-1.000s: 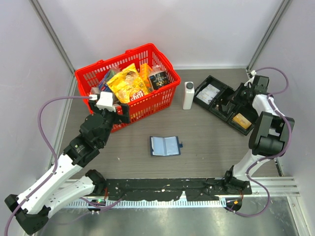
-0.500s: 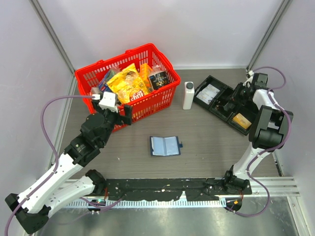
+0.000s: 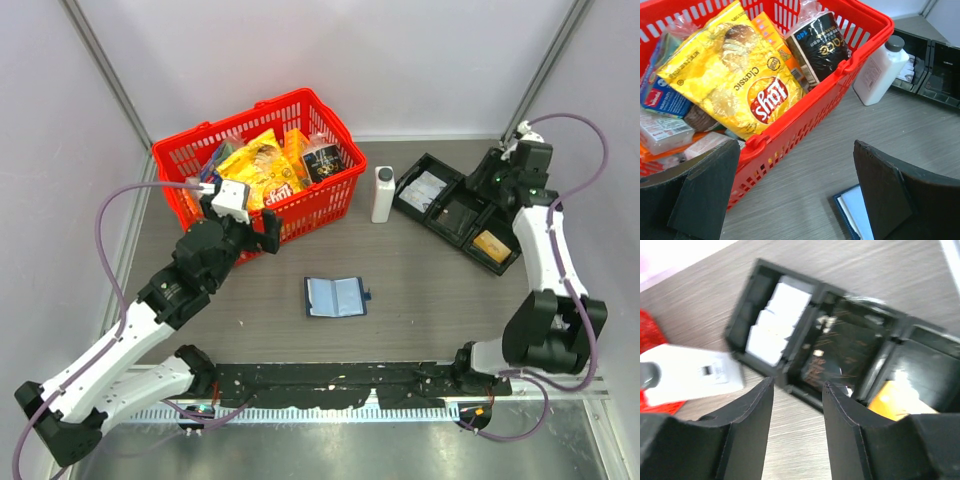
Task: Take the credit cards out of the card holder
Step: Place the credit card in the storage box, then remove the credit card from the card holder.
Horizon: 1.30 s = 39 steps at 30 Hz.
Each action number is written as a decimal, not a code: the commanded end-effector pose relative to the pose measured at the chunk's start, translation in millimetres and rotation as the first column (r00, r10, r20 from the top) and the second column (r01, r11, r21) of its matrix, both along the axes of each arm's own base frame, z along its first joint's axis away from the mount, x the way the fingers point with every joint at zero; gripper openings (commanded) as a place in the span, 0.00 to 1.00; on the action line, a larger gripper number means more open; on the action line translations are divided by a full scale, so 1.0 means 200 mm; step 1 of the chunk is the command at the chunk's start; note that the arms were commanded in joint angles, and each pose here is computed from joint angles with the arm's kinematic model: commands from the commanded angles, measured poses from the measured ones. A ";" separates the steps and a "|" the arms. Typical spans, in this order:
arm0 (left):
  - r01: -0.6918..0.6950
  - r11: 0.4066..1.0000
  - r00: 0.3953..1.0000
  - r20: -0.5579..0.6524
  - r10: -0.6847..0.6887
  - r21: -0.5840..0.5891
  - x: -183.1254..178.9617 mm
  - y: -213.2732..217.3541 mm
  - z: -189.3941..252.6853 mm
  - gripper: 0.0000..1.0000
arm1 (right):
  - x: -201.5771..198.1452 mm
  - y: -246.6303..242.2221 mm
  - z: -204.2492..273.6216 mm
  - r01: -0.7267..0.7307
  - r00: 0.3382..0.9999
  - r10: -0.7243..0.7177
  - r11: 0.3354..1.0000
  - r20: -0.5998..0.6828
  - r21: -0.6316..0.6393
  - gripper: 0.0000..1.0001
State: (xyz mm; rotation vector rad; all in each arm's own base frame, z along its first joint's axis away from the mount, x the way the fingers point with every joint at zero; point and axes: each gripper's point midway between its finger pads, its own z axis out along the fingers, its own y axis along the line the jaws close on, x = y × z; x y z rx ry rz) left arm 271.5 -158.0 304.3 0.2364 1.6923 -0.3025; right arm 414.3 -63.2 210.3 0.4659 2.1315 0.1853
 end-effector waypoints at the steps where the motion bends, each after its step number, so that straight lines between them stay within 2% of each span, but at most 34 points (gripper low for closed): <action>1: 0.028 0.997 0.998 -0.052 -0.032 -0.078 0.02 -0.09 0.07 1.00 | -0.04 0.29 0.09 -0.110 0.989 0.107 0.994 0.105 0.019 0.51; 4: 0.047 0.994 0.987 -0.145 -0.061 -0.100 0.01 -0.16 0.01 1.00 | -0.10 0.61 0.17 -0.268 0.951 0.258 0.963 0.172 0.034 0.54; 8: 0.093 0.988 0.962 -0.243 -0.121 -0.122 -0.05 -0.32 -0.07 1.00 | -0.24 0.97 0.16 -0.428 0.893 0.410 0.902 0.186 0.064 0.55; 11: 0.126 0.986 0.944 -0.294 -0.152 -0.105 -0.14 -0.46 -0.16 0.98 | -0.39 1.20 0.08 -0.529 0.843 0.507 0.843 0.181 0.099 0.55; 17: 0.125 0.987 0.890 -0.427 -0.158 -0.105 -0.26 -0.64 -0.42 0.87 | -0.64 1.46 -0.15 -0.615 0.789 0.606 0.772 0.107 0.160 0.52; 22: 0.135 0.988 0.855 -0.496 -0.152 -0.070 -0.33 -0.73 -0.59 0.76 | -0.76 1.54 -0.37 -0.616 0.783 0.620 0.761 0.049 0.203 0.47; 26: 0.101 0.995 0.829 -0.552 -0.094 -0.017 -0.32 -0.75 -0.72 0.54 | -0.82 1.59 -0.52 -0.633 0.758 0.652 0.740 -0.006 0.228 0.46; 32: 0.060 0.996 0.802 -0.598 -0.011 0.062 -0.31 -0.74 -0.89 0.43 | -0.84 1.59 -0.67 -0.629 0.750 0.659 0.738 -0.059 0.245 0.45; 39: 0.023 0.996 0.723 -0.689 0.046 0.091 -0.32 -0.70 -1.14 0.41 | -0.87 1.57 -0.81 -0.618 0.739 0.658 0.747 -0.143 0.245 0.45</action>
